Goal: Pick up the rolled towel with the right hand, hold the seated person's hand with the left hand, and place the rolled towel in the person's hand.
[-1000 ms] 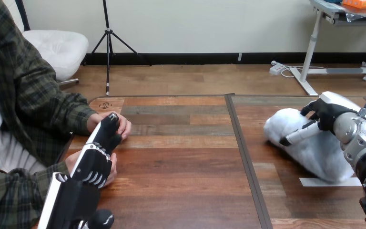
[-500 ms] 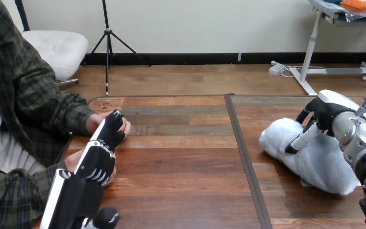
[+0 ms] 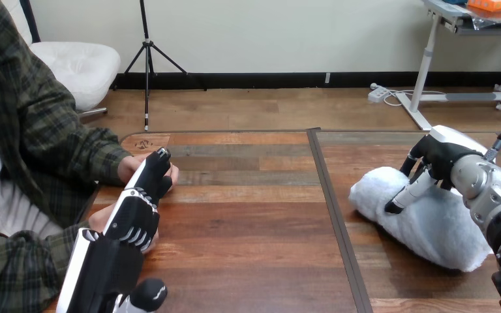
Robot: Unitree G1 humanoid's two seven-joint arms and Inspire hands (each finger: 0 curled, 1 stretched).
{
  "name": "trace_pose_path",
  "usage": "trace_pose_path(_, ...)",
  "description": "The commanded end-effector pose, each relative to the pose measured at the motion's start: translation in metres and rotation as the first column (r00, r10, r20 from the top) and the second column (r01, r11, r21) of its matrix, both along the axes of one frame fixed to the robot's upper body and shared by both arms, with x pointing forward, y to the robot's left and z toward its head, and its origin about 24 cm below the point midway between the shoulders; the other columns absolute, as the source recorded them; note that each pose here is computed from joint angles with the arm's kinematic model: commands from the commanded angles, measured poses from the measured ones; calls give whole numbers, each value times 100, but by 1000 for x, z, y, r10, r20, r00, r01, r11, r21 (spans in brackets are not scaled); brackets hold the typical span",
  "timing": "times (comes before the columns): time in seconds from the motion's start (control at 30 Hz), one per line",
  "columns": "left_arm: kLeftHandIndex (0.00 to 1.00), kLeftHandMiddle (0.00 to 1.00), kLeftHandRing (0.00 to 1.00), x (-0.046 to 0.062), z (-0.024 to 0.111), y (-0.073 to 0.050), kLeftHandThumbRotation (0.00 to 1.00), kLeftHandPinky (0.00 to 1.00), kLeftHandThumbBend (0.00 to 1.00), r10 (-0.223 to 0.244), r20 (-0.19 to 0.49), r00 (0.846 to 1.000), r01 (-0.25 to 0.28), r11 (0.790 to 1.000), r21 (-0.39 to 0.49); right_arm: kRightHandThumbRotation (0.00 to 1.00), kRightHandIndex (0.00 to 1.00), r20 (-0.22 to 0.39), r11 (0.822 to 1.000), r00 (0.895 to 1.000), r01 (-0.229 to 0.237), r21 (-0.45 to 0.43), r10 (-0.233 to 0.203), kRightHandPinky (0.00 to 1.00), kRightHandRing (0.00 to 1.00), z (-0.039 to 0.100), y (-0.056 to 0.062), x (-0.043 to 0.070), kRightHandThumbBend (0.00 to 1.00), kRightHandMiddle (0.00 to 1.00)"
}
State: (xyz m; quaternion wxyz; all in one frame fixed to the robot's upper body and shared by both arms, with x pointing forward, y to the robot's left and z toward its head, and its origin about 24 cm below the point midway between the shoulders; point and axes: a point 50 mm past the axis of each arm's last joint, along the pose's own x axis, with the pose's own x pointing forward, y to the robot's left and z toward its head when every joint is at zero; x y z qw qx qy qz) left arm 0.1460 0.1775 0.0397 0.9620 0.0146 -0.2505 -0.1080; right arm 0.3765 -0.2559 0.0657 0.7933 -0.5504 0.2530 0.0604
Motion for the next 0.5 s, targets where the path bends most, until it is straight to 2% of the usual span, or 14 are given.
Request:
trace_pose_path(0.0, 93, 97, 98, 7, 15, -7, 83, 95, 100, -8, 74, 997, 8, 1000, -6, 0, 43, -20, 995, 999, -33, 93, 35, 27, 32, -8, 18, 1, 89, 38)
trace_pose_path(0.2, 92, 97, 98, 6, 16, -8, 84, 95, 100, 0, 66, 998, 1, 1000, -10, 0, 40, -6, 985, 1000, -23, 169, 24, 23, 28, -6, 20, 2, 88, 34)
trace_pose_path(0.47, 92, 97, 97, 7, 16, -8, 84, 95, 100, -5, 73, 997, 5, 1000, -12, 0, 37, 23, 968, 999, -31, 250, 26, 21, 25, -2, 22, 4, 87, 32)
